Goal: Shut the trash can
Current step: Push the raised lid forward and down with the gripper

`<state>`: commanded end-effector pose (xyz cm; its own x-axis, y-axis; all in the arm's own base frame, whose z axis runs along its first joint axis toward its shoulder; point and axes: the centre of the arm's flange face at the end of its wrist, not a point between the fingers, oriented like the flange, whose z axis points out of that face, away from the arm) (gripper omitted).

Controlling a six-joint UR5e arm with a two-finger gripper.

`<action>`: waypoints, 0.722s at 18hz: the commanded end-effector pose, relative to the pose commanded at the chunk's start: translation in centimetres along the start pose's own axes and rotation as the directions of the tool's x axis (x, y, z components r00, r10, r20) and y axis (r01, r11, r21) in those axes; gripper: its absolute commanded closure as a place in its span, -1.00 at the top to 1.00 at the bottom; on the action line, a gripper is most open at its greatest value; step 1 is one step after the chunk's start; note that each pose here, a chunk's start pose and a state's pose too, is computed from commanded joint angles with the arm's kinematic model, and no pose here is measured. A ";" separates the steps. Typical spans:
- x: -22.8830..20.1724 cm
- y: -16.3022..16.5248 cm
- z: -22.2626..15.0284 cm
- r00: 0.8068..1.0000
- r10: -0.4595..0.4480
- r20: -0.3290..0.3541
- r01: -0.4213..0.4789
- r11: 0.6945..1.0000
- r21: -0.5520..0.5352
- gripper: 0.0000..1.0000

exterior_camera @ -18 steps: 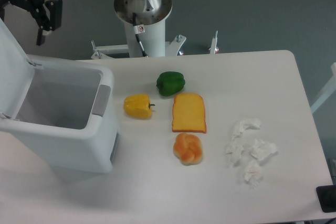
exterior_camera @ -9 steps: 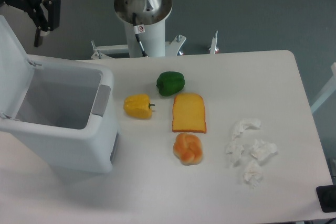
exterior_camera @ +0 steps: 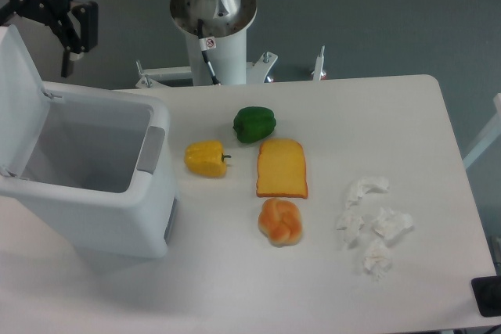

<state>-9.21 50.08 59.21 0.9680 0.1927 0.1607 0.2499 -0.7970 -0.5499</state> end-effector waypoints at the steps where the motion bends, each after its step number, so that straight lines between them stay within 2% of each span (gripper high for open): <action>1: -0.7 -0.1 -0.2 1.000 -0.011 0.008 0.011 1.000 0.004 1.00; 7: -3.2 -0.5 -0.5 0.998 -0.048 0.035 0.047 0.999 0.014 1.00; 13: -5.9 -1.0 1.5 0.995 -0.075 0.066 0.076 0.997 -0.010 1.00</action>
<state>-15.18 50.60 57.61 0.9459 0.2893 0.1469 0.3223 -0.7857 -0.5281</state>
